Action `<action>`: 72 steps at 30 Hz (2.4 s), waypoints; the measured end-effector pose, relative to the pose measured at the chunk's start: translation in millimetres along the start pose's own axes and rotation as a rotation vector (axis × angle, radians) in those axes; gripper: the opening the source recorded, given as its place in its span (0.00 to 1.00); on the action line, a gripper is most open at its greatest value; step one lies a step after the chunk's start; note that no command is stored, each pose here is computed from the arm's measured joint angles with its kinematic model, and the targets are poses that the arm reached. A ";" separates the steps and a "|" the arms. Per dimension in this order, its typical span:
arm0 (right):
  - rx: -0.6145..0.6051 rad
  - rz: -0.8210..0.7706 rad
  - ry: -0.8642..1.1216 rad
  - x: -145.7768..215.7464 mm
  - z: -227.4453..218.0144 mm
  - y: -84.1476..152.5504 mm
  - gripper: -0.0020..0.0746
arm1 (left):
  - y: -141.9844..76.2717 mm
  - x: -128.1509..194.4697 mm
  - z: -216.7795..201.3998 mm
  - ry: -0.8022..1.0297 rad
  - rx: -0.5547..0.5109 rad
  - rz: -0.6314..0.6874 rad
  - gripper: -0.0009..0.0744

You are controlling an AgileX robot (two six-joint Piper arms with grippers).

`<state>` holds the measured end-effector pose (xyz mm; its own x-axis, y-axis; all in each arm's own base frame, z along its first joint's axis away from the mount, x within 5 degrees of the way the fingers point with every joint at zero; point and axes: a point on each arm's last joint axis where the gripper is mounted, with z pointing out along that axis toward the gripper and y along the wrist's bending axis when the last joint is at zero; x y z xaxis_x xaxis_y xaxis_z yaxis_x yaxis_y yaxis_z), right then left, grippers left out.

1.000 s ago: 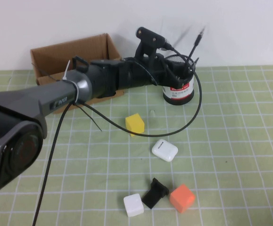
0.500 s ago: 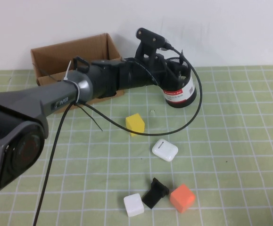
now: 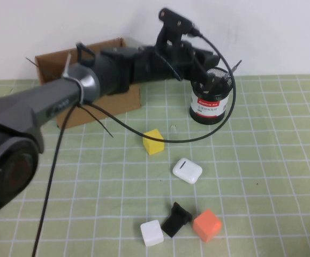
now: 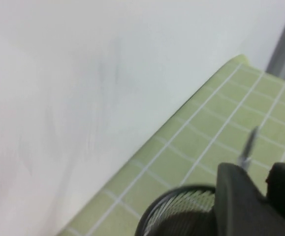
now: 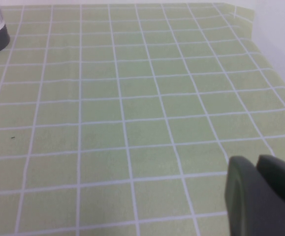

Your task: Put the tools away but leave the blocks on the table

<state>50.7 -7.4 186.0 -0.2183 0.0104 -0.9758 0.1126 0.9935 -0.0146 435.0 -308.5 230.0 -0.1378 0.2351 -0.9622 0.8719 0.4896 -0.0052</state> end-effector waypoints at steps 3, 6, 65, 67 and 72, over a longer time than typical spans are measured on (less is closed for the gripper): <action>0.000 0.000 0.000 0.0 0.0 0.0 0.02 | -5.6 -23.6 -14.3 -0.003 0.013 0.072 0.08; 0.000 0.000 0.000 0.0 0.0 0.0 0.02 | -13.0 -56.8 -37.5 -0.004 0.007 0.146 0.03; 0.000 0.000 0.000 0.0 0.0 0.0 0.02 | -170.2 -24.5 -337.1 0.072 -0.135 -0.030 0.01; 0.000 0.000 0.000 0.0 0.0 0.0 0.02 | -166.6 -28.0 -337.9 0.026 -0.179 -0.044 0.01; 0.000 0.000 0.000 0.0 0.0 0.0 0.02 | -162.7 -24.3 -345.6 -0.038 -0.275 -0.034 0.01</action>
<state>50.7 -7.4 186.0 -0.2183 0.0104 -0.9758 0.1126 0.9935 -0.0146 134.1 -103.6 348.4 -0.1426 0.1852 -0.9723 0.7061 0.7074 0.0312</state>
